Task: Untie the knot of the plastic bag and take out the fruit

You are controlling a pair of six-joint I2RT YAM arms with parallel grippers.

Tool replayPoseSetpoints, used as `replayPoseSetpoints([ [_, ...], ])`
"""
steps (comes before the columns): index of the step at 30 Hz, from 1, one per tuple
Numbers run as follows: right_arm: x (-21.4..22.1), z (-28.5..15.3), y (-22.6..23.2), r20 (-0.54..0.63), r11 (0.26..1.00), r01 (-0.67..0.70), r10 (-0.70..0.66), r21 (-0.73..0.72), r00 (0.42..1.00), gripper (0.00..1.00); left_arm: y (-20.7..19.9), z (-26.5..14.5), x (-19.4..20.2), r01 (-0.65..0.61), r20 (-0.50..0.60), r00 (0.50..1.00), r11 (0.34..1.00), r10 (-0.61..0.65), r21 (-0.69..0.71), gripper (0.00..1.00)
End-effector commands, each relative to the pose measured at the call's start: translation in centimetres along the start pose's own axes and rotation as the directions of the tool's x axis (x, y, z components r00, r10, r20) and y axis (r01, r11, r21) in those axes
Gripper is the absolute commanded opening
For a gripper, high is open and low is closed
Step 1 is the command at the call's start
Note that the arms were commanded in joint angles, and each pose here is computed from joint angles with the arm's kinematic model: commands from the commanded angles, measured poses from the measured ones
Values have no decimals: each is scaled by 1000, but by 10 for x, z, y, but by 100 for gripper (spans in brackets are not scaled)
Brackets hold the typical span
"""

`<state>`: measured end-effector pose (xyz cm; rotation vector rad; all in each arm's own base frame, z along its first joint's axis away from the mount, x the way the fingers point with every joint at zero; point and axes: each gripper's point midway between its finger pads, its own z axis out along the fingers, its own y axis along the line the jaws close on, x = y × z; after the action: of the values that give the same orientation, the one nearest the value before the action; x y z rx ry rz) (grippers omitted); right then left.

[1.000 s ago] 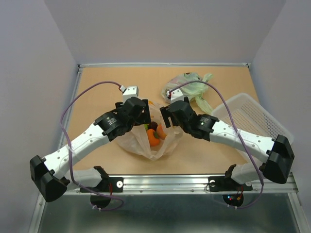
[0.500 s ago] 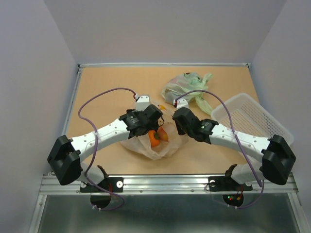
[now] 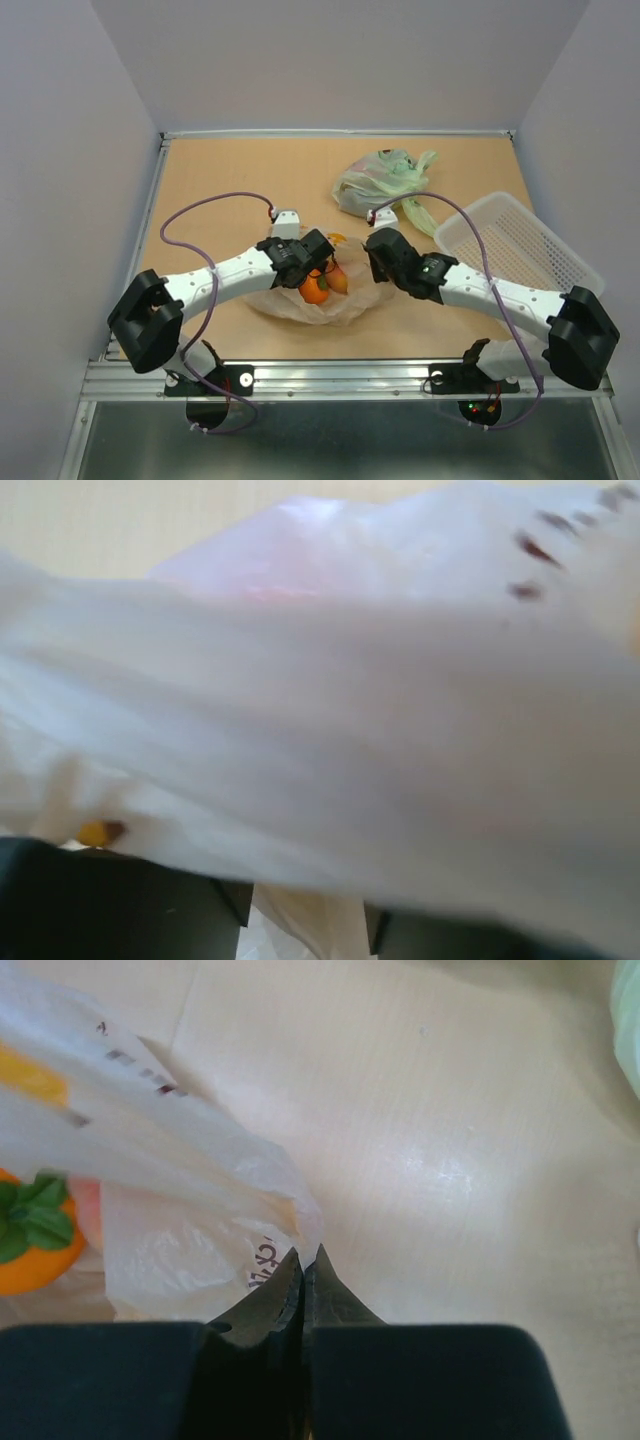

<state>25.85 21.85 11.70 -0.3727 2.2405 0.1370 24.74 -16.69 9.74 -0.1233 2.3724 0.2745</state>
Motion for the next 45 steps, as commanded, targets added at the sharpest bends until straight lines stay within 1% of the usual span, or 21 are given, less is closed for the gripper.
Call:
replayPoseSetpoints([
  [1, 5, 10, -33, 17, 990, -81, 79, 115, 997, 1, 35, -11, 1, 34, 45, 998, 998, -31, -59, 14],
  [2, 6, 15, -45, 14, 983, -116, 116, 145, 993, 1, 38, -10, 7, 36, 39, 999, 998, -34, -57, 0],
  [6, 6, 22, -61, -12, 974, -167, 171, 151, 985, 1, 44, -19, 13, 83, 32, 996, 996, -84, 17, 0],
  [8, -7, 17, -50, -3, 986, -142, 143, 83, 990, 6, 40, -24, 10, 104, 37, 994, 992, -107, 72, 0],
  [9, -14, 14, -45, 4, 990, -133, 133, 46, 991, 11, 38, -28, 7, 103, 42, 993, 989, -107, 103, 0],
  [10, -18, 9, -33, -1, 994, -100, 100, -35, 995, 21, 35, -37, 1, 125, 46, 990, 980, -134, 156, 0],
  [12, -37, -5, -19, 39, 988, -80, 86, -131, 996, 35, 28, -48, -13, 157, 65, 982, 961, -175, 226, 0],
  [13, -50, -15, -9, 63, 978, -62, 76, -199, 995, 51, 23, -58, -22, 162, 74, 979, 947, -189, 277, 0],
  [16, -86, -48, 5, 154, 951, -36, 87, -308, 984, 71, 10, -74, -38, 171, 82, 973, 915, -215, 366, 0],
  [19, -121, -80, 11, 239, 930, -1, 96, -369, 966, 74, 0, -82, -51, 172, 88, 970, 899, -225, 403, 0],
  [22, -141, -112, 37, 266, 856, 69, 82, -512, 960, 74, -4, -86, -59, 158, 102, 971, 900, -216, 406, 0],
  [25, -141, -125, 66, 249, 800, 93, 72, -593, 966, 74, -4, -88, -64, 153, 114, 969, 900, -217, 408, 0],
  [28, -127, -123, 97, 226, 789, 124, 20, -602, 974, 74, -4, -90, -68, 156, 127, 966, 896, -227, 415, 0],
  [29, -116, -110, 103, 196, 806, 120, -4, -580, 981, 74, -4, -90, -68, 156, 127, 966, 896, -227, 415, 0],
  [31, -96, -104, 120, 149, 795, 116, -32, -595, 988, 72, -3, -90, -68, 166, 127, 963, 891, -239, 422, 0],
  [32, -71, -91, 129, 94, 796, 98, -52, -597, 994, 70, -1, -88, -64, 166, 125, 964, 895, -236, 415, 0],
  [33, -73, -88, 130, 94, 804, 85, -36, -589, 995, 70, 0, -86, -62, 169, 123, 963, 895, -239, 412, 0],
  [36, 5, -72, 144, -31, 809, 76, -116, -583, 993, 64, 7, -82, -52, 199, 112, 958, 892, -264, 406, 0],
  [39, 63, -69, 158, -116, 804, 71, -171, -590, 978, 63, 5, -76, -35, 238, 69, 953, 870, -295, 431, 0],
  [42, 93, -70, 166, -170, 815, 61, -193, -577, 966, 64, -6, -69, -15, 257, 17, 953, 839, -301, 480, 0],
  [45, 98, -67, 164, -179, 835, 51, -177, -548, 968, 65, -14, -66, 2, 280, -43, 952, 813, -302, 511, 0],
])
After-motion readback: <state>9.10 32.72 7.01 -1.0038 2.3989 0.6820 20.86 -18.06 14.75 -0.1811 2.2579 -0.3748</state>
